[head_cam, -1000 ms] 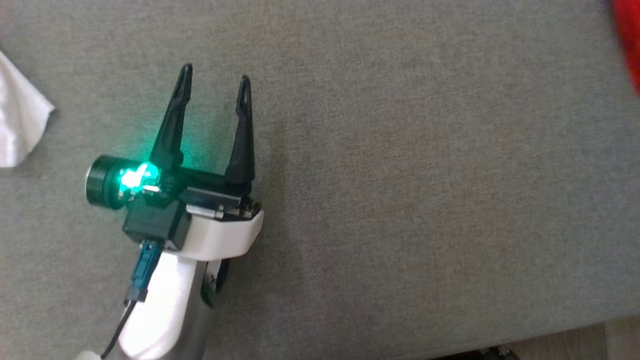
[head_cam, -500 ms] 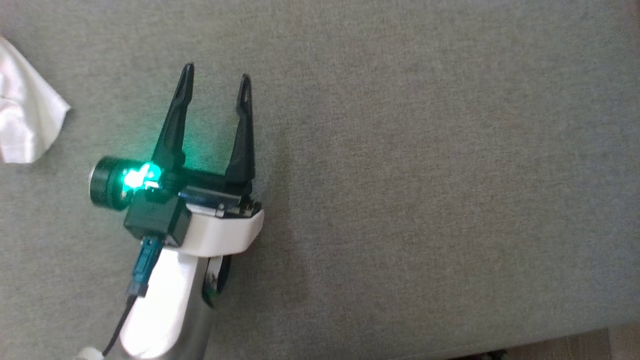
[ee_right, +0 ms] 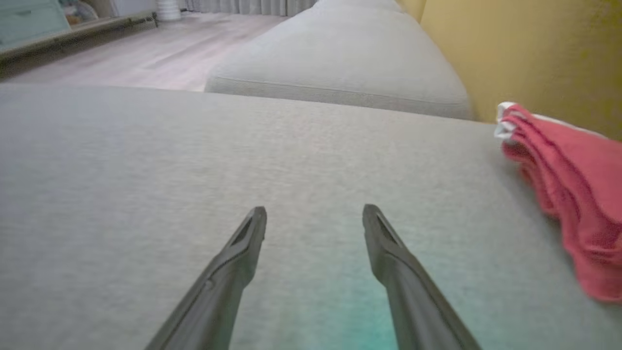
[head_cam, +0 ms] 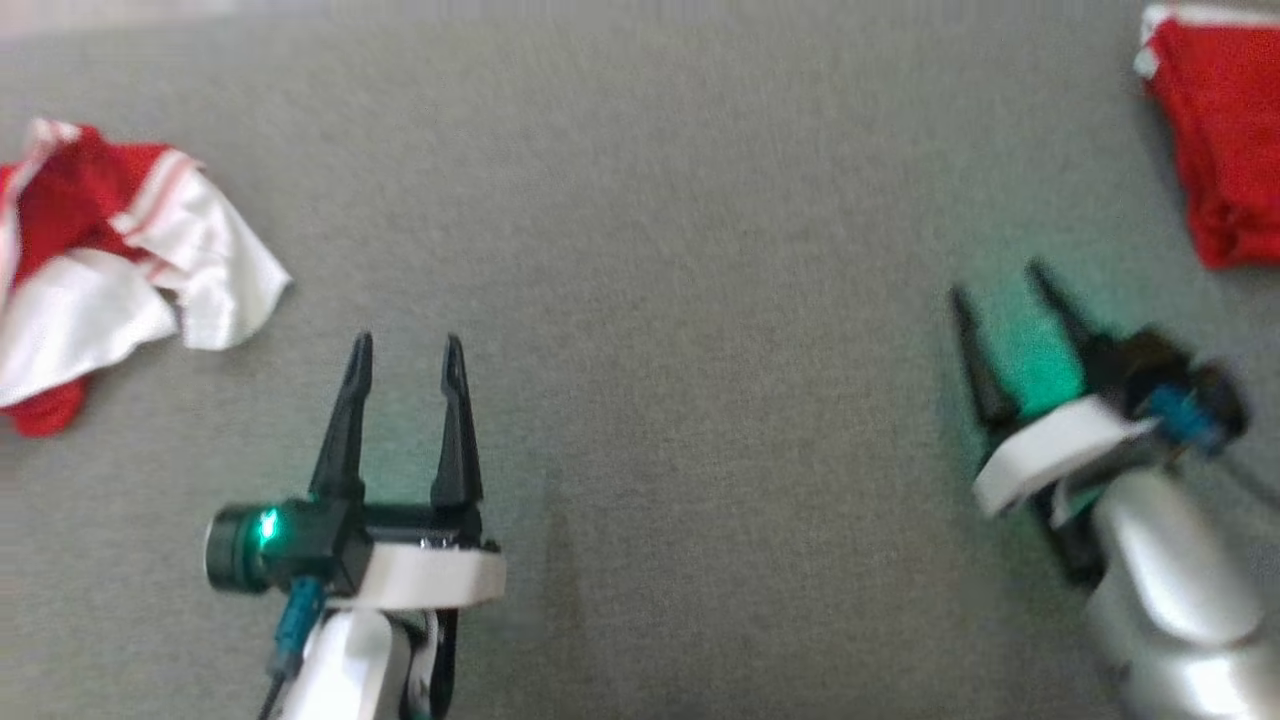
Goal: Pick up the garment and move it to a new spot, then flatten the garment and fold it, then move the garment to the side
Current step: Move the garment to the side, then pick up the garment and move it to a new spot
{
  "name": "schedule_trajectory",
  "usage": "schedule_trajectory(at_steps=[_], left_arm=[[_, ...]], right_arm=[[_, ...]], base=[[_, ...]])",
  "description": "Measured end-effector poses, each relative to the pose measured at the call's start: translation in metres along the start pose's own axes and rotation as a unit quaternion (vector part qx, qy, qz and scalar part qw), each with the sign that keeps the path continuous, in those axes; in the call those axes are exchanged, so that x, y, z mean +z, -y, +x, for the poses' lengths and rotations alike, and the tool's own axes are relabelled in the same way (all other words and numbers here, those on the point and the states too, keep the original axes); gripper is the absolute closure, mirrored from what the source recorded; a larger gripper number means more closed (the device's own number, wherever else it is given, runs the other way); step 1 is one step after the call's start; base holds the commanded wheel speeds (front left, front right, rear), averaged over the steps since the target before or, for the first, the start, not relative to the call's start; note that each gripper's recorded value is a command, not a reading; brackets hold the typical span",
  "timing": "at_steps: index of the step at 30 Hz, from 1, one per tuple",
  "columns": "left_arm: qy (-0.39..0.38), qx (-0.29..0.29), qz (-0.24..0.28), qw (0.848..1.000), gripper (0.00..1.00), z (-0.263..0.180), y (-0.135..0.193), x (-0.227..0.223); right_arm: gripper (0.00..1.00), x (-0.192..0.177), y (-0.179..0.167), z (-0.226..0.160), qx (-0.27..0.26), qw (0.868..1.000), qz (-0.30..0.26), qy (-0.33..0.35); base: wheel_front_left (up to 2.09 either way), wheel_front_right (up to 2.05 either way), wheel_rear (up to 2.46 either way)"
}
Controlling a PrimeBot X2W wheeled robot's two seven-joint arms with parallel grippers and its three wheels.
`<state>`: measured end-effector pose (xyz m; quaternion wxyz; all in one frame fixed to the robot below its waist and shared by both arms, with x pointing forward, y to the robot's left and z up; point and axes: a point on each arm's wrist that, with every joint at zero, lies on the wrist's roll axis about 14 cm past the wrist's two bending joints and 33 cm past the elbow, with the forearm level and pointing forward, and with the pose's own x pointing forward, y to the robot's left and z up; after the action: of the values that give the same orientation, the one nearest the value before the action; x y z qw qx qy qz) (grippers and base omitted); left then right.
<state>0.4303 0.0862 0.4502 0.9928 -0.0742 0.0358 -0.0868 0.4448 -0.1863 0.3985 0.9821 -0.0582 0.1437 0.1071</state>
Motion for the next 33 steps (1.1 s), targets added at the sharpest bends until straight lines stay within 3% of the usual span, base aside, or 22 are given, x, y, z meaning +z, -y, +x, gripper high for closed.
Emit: schedule_trajectory(at_steps=[4,11,20,33], left_arm=[[0.012,0.023,0.008,1.0,0.0,-0.027,-0.008,0.014],[0.03,0.061,0.013,0.998,0.0,-0.074,-0.024,0.029],[0.065,0.098,0.013,0.993,0.0,-0.115,-0.039,0.048],[0.072,0.094,0.031,0.993,0.0,-0.131,-0.038,0.049]], right_arm=[[0.0,0.004,-0.035,-0.02,0.019,0.999,0.043,0.019],[0.0,0.072,-0.054,-0.054,0.019,0.988,0.07,0.14],[0.0,0.064,-0.069,-0.1,0.01,0.985,0.082,0.151],[0.0,0.066,-0.065,-0.114,-0.006,0.983,0.087,0.164]], base=[[0.0,0.0,0.0],[0.0,0.0,0.0],[0.0,0.0,0.0],[0.0,0.0,0.0]])
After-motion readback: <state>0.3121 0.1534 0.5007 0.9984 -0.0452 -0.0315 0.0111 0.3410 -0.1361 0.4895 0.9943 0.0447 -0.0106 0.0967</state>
